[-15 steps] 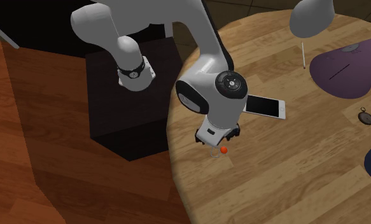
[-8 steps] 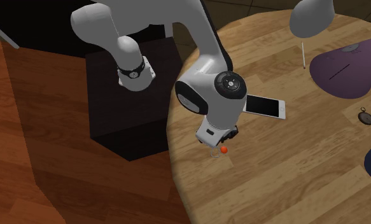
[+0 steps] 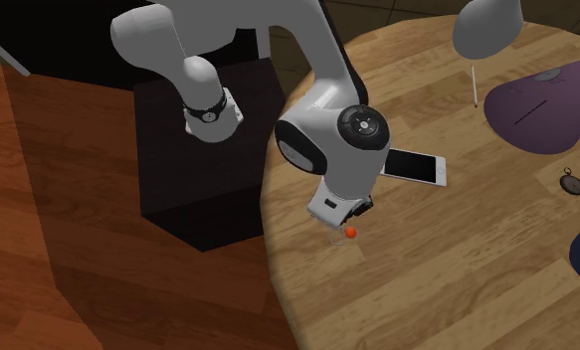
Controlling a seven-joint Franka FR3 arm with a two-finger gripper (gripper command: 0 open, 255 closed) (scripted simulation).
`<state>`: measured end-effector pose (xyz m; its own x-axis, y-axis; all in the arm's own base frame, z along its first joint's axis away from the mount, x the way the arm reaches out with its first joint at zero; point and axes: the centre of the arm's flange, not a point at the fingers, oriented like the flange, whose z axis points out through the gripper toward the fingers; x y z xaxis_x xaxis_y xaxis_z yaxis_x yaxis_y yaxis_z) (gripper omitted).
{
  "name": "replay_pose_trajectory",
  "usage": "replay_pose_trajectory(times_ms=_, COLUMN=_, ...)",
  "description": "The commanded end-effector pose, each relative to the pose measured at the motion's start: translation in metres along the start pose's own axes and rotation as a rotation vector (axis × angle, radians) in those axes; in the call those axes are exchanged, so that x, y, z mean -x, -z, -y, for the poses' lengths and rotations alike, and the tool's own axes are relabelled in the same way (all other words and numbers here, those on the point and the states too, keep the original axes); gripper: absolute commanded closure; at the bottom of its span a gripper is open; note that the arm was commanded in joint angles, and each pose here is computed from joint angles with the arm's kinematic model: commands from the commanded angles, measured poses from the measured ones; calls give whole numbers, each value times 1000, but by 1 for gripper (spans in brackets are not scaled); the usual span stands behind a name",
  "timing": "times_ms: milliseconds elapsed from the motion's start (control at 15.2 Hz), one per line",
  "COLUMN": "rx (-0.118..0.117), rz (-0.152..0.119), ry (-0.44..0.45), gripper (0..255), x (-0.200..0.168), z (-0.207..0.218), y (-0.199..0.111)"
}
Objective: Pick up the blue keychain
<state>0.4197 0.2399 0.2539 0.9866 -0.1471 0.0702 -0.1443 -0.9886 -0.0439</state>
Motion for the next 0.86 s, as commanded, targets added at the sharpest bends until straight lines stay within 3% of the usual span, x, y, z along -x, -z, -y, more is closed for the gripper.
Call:
replay_pose_trajectory(times_ms=0, rx=0, rz=1, ry=1, gripper=255, x=0, z=1, y=10)
replay_pose_trajectory(times_ms=792, rx=0, rz=1, ry=1, gripper=255, x=-4, z=3, y=63)
